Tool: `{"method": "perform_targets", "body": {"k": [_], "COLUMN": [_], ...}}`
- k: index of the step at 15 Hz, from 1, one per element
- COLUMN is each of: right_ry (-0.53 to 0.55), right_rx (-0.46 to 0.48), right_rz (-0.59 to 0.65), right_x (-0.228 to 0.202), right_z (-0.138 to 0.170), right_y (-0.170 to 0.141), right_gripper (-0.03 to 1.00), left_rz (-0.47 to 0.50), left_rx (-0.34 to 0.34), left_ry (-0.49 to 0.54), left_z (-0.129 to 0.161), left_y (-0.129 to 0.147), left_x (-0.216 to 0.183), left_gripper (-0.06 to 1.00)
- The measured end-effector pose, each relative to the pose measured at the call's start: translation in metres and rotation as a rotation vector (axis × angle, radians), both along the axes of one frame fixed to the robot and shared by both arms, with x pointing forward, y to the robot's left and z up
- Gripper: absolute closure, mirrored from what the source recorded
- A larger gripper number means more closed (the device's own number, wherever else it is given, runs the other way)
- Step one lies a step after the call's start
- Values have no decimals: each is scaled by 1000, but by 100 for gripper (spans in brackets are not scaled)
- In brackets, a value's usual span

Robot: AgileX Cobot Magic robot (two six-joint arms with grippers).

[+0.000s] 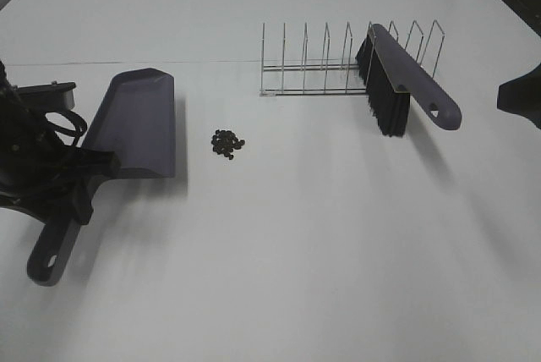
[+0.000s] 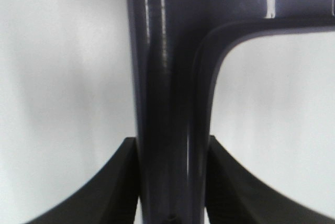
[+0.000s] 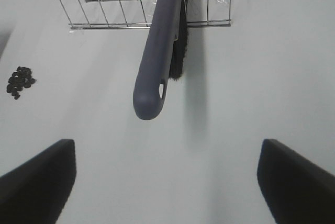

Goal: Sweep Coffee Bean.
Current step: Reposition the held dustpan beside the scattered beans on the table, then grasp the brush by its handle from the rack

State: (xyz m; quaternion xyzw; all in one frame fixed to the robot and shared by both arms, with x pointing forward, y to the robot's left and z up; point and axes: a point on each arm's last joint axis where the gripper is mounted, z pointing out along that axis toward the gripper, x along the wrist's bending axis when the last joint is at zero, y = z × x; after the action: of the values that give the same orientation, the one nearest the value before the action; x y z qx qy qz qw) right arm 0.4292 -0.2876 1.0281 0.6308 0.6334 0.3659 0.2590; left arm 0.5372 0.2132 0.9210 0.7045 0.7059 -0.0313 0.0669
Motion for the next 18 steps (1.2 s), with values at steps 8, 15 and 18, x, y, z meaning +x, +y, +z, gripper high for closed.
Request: {"method": "perform_targets", "body": {"k": [8, 15, 18], "right_ry": [-135, 34, 92], "right_rx": [-42, -22, 0], "right_rz": [45, 235, 268], "right_x": [22, 126, 168], "right_z": [50, 89, 90], "right_y": [1, 13, 16], "right_gripper": [15, 26, 30], "left_rz": [-24, -35, -35], "left_rx": [22, 35, 35], "left_ry": [0, 0, 0], "left_z": [9, 8, 8], "left_y": [3, 4, 4], "left_x": [-4, -4, -4], "left_gripper": [60, 60, 60]}}
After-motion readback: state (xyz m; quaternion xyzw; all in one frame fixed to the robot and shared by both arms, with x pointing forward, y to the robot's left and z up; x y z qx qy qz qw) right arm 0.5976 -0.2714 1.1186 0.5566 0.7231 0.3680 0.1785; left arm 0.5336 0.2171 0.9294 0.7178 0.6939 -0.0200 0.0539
